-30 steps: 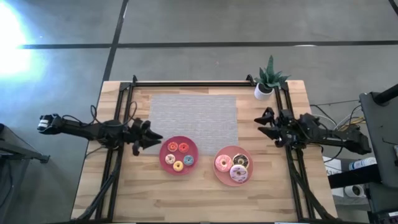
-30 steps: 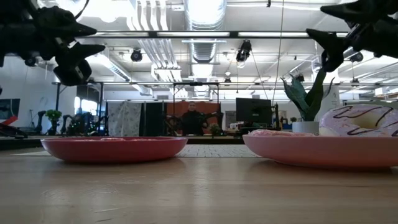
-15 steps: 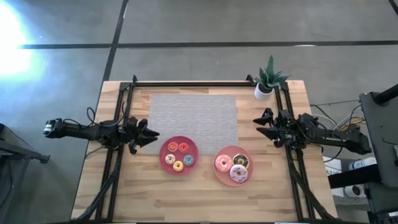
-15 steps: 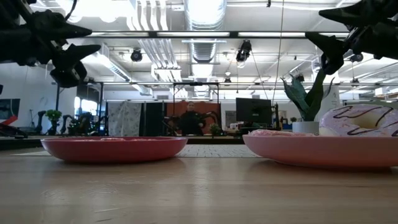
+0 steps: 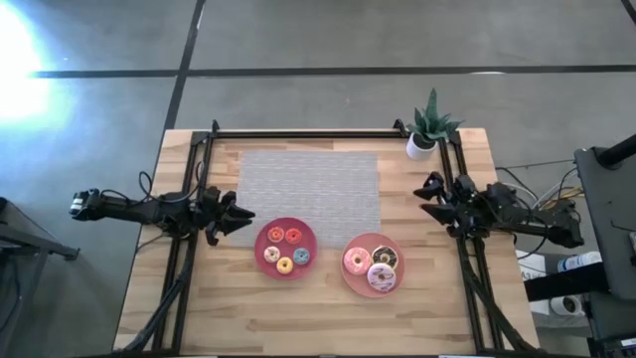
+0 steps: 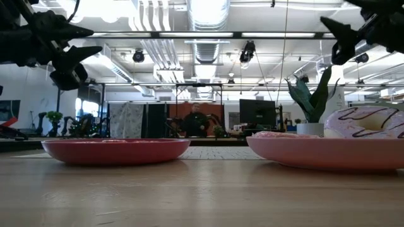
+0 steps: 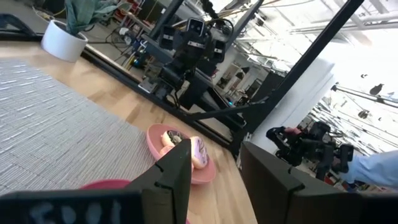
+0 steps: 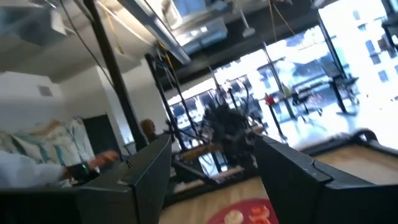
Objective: Pick & Place donuts
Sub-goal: Return to Home Position
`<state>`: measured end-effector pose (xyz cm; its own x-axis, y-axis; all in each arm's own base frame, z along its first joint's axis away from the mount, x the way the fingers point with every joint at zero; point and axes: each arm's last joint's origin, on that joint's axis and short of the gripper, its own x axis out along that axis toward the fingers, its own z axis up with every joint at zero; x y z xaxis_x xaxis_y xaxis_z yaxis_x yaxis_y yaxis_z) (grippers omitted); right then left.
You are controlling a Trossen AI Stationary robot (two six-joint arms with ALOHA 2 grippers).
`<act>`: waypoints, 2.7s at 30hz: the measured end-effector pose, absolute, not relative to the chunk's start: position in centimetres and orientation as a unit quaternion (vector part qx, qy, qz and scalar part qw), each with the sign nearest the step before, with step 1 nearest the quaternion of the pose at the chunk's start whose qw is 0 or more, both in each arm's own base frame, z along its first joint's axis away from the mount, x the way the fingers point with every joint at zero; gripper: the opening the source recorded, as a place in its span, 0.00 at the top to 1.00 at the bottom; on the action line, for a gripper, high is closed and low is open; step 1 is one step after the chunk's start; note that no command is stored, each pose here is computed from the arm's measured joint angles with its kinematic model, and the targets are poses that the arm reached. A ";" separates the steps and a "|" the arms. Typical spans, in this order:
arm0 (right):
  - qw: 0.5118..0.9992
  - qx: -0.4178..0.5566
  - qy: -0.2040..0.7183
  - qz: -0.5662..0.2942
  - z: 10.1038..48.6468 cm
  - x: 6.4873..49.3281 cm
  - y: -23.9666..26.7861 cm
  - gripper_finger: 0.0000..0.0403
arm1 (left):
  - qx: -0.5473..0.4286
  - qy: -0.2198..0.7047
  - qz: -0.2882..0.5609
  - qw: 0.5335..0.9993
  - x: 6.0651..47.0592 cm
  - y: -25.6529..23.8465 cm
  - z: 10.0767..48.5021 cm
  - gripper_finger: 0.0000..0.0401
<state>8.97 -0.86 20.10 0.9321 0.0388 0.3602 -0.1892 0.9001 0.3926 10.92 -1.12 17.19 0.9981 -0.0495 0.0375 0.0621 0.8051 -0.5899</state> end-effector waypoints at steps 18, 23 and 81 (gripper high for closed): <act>0.957 0.212 -0.189 0.064 20.4 8.9 -0.8 0.45 | -0.310 -0.101 0.010 0.945 9.6 0.3 18.3 0.72; 0.957 0.212 -0.189 0.064 20.4 8.9 -0.8 0.45 | -0.308 -0.116 0.027 0.944 9.5 0.7 18.5 0.72; 0.959 0.215 -0.176 0.061 20.2 9.1 -0.9 0.45 | -0.021 -0.004 0.032 0.999 9.7 0.5 16.6 0.72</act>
<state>9.13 -0.87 20.18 0.9308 0.0413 0.3631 -0.1923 0.9002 0.3907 9.72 0.50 16.57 0.9979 0.0650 0.0075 -0.0646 0.9970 -0.0430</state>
